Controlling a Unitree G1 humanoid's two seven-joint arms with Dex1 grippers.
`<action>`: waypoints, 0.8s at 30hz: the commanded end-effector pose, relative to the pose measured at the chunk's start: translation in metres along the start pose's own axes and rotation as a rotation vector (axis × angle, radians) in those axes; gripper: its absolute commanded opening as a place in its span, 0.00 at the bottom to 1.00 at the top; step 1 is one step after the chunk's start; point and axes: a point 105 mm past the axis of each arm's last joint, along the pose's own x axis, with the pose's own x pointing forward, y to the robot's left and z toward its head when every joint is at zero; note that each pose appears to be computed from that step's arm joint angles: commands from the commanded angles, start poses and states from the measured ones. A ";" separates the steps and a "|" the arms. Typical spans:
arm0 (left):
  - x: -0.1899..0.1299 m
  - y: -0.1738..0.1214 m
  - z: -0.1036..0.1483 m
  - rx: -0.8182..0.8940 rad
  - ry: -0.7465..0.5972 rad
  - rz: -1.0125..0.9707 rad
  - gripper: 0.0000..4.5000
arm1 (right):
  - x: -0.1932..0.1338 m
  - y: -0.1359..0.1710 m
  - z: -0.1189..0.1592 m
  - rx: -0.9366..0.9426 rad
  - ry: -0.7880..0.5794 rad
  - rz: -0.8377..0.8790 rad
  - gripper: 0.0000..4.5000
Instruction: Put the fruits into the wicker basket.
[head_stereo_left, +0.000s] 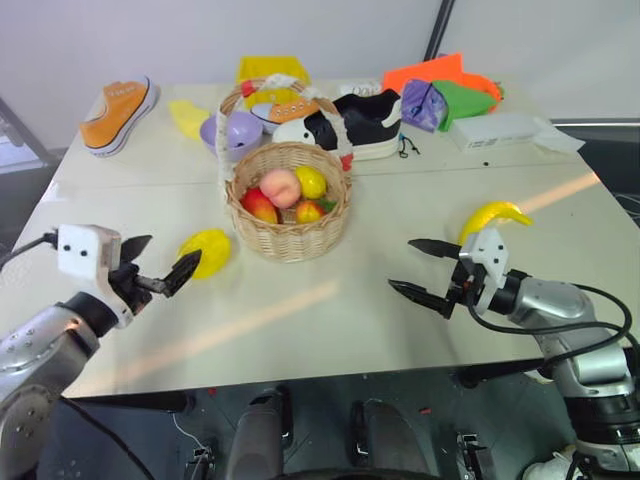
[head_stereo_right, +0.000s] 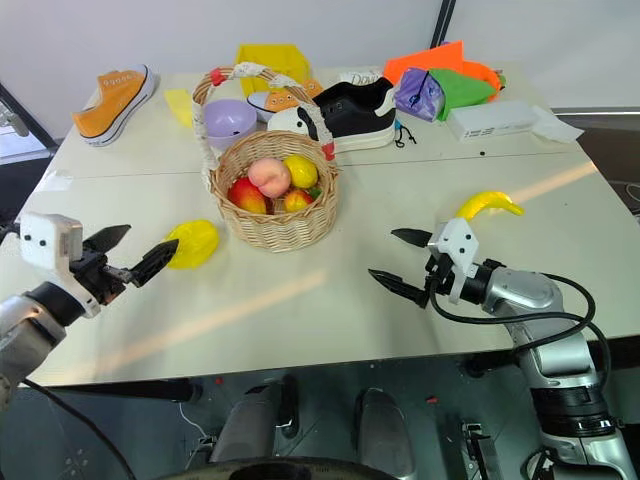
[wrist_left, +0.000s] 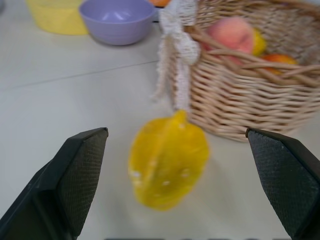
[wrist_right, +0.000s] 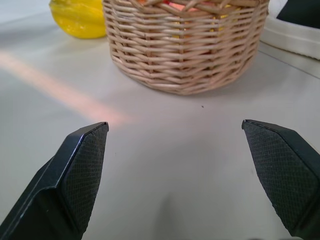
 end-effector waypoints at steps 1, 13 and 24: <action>0.005 0.005 -0.004 0.059 0.041 0.006 1.00 | 0.003 0.002 0.013 -0.038 -0.031 0.004 1.00; 0.030 -0.005 -0.031 0.081 0.172 -0.140 1.00 | 0.013 0.049 0.046 -0.055 -0.091 0.221 1.00; 0.036 -0.007 -0.039 0.077 0.184 -0.146 0.71 | 0.031 0.069 0.053 -0.074 -0.113 0.276 1.00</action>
